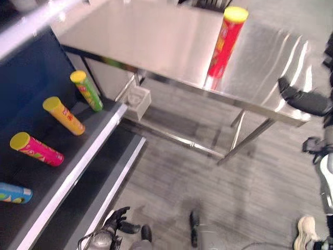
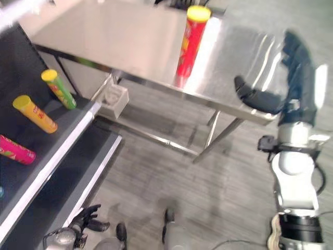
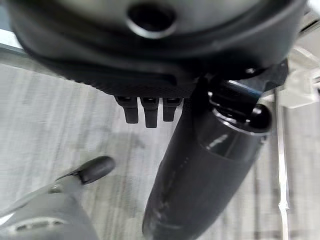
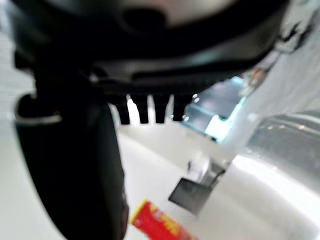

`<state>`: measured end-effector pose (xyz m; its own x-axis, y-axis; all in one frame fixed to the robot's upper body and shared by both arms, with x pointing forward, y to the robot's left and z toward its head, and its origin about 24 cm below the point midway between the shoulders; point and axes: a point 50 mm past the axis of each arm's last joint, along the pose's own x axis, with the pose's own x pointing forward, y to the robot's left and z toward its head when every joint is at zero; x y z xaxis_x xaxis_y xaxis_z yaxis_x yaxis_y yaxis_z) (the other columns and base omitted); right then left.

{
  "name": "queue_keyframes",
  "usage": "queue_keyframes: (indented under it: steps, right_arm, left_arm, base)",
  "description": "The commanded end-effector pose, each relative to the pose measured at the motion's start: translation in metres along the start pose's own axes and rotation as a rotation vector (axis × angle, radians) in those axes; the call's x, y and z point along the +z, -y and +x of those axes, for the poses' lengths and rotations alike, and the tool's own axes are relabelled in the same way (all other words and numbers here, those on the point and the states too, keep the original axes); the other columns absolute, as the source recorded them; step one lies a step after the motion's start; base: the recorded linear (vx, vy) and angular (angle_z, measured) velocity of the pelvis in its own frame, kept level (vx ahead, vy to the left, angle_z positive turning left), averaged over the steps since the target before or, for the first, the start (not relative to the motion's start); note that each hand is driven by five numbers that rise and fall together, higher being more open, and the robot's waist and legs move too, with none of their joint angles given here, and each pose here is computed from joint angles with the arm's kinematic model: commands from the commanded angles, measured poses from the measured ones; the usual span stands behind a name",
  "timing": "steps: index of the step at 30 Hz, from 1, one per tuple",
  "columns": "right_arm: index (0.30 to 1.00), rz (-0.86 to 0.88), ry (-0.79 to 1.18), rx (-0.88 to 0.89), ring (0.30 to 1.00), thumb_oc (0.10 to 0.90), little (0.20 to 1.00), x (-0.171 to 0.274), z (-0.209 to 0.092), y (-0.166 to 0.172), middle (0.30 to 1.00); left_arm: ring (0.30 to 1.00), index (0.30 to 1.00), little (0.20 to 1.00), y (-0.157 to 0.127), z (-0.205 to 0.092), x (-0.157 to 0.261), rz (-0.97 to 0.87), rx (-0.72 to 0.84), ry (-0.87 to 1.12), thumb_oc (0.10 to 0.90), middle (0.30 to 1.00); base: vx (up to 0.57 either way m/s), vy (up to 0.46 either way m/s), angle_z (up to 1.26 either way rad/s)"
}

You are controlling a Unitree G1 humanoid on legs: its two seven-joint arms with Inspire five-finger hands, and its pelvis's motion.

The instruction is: Put the goods on the table back onto the shelves and tidy them up.

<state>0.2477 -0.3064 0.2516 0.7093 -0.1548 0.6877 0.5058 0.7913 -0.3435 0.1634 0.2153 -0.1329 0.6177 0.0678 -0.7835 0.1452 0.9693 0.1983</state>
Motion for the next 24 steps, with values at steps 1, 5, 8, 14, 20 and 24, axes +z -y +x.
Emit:
queue_keyframes:
  steps: [1,5,8,14,20,24]
  right_arm:
    - [0.9,-0.035,0.217,-0.174,0.9,0.8,0.9,0.039,0.026,0.033,0.9]
    - [0.9,-0.106,0.277,-0.155,0.9,0.8,0.9,0.055,0.029,0.041,0.9]
    - [0.9,-0.089,0.365,-0.125,0.9,0.8,0.9,0.076,0.032,0.04,0.9]
    - [0.9,0.186,0.453,-0.026,0.9,0.8,0.9,0.093,0.027,0.03,0.9]
    - [0.9,0.29,0.53,-0.054,0.9,0.8,0.9,0.105,0.031,0.037,0.9]
    - [0.9,0.323,0.59,-0.093,0.9,0.8,0.9,0.113,0.028,0.045,0.9]
  left_arm:
    - [0.9,0.9,0.9,-0.008,-0.007,-0.004,0.039,-0.007,0.054,0.8,0.9]
    - [0.9,0.9,0.9,0.011,-0.005,-0.003,0.052,-0.073,0.055,0.8,0.9]
    - [0.9,0.9,0.9,0.032,-0.003,0.008,0.031,-0.129,0.089,0.8,0.9]
    - [0.9,0.9,0.9,0.035,-0.002,0.025,0.012,-0.136,0.157,0.8,0.9]
    - [0.9,0.9,0.9,0.029,-0.002,0.023,0.039,-0.134,0.155,0.8,0.9]
    - [0.9,0.9,0.9,0.021,-0.003,0.02,0.038,-0.118,0.145,0.8,0.9]
  base:
    - [0.25,-0.041,1.06]
    - [0.27,-0.122,0.85]
    - [0.19,-0.08,0.65]
    - [0.1,-0.144,0.39]
    - [0.17,0.074,-0.29]
    - [0.05,0.057,-0.32]
